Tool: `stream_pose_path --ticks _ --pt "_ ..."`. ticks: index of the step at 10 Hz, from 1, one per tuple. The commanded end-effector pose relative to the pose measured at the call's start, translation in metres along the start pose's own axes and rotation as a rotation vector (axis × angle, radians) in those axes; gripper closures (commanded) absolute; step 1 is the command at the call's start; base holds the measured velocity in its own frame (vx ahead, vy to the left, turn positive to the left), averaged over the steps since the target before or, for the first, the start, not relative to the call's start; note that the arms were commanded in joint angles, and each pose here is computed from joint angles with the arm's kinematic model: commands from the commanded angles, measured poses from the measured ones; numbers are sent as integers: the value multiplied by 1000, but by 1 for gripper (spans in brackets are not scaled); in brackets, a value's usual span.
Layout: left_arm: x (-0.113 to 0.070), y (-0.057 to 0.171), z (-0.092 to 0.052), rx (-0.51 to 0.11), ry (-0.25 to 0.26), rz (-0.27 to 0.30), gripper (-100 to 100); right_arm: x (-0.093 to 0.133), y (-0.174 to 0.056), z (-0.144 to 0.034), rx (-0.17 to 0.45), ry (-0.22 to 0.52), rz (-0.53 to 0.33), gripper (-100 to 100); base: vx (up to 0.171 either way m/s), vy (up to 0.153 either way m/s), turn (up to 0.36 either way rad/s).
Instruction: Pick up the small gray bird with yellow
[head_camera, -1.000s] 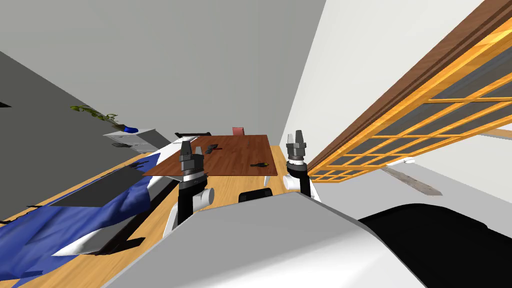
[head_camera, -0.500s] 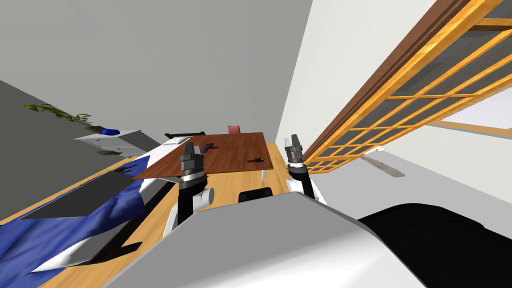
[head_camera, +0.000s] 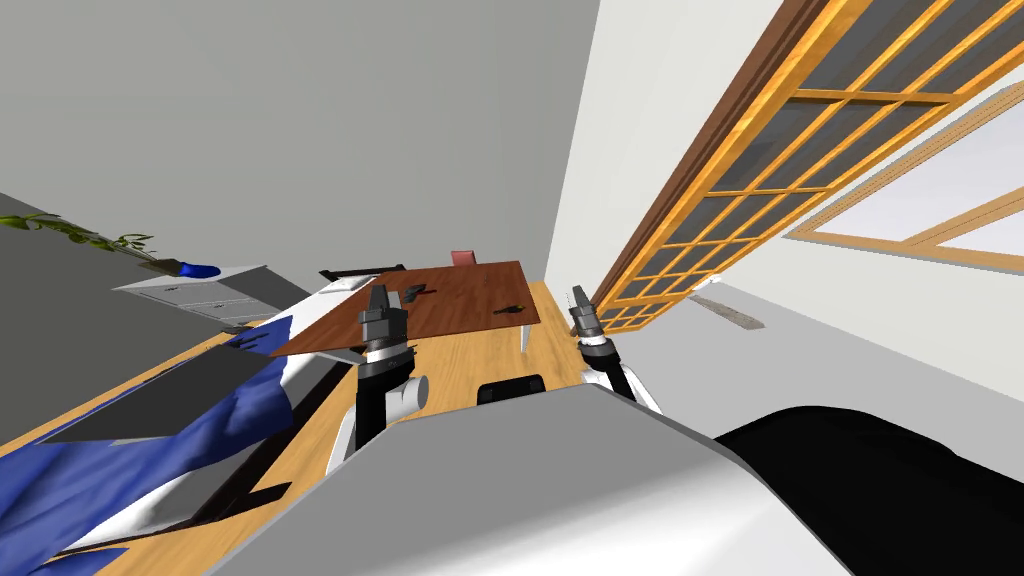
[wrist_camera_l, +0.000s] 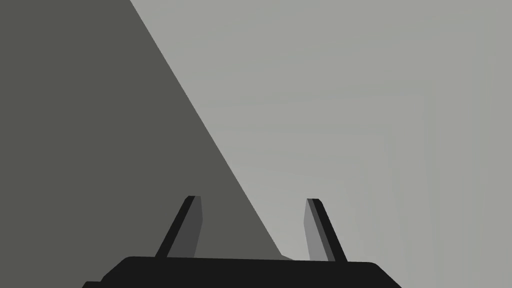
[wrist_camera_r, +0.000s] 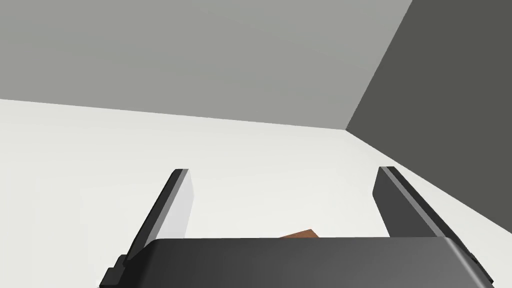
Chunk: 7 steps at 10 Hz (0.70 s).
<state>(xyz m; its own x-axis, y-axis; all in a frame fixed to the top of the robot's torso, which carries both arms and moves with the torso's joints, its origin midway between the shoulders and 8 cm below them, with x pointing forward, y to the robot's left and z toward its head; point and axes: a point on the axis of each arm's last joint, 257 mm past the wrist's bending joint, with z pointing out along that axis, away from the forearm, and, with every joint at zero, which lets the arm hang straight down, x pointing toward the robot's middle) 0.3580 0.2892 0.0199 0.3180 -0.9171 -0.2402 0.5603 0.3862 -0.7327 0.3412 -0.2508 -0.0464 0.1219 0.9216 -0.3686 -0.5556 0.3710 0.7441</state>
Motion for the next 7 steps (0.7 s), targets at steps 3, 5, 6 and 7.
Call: stream_pose_path --ticks 3,5,6,7 --pt "0 0 0 0 0 0 0 14 -55 -40 152 77 -57 -100 -115 80 23" --pt "0 0 0 0 0 0 0 18 -80 -62 226 113 -84 -100 -91 60 75" --pt "0 0 0 0 0 0 0 19 -95 -80 280 148 -115 -100 -65 58 87" --pt "0 0 0 0 0 0 0 21 -105 -88 305 153 -113 -100 -45 44 64"
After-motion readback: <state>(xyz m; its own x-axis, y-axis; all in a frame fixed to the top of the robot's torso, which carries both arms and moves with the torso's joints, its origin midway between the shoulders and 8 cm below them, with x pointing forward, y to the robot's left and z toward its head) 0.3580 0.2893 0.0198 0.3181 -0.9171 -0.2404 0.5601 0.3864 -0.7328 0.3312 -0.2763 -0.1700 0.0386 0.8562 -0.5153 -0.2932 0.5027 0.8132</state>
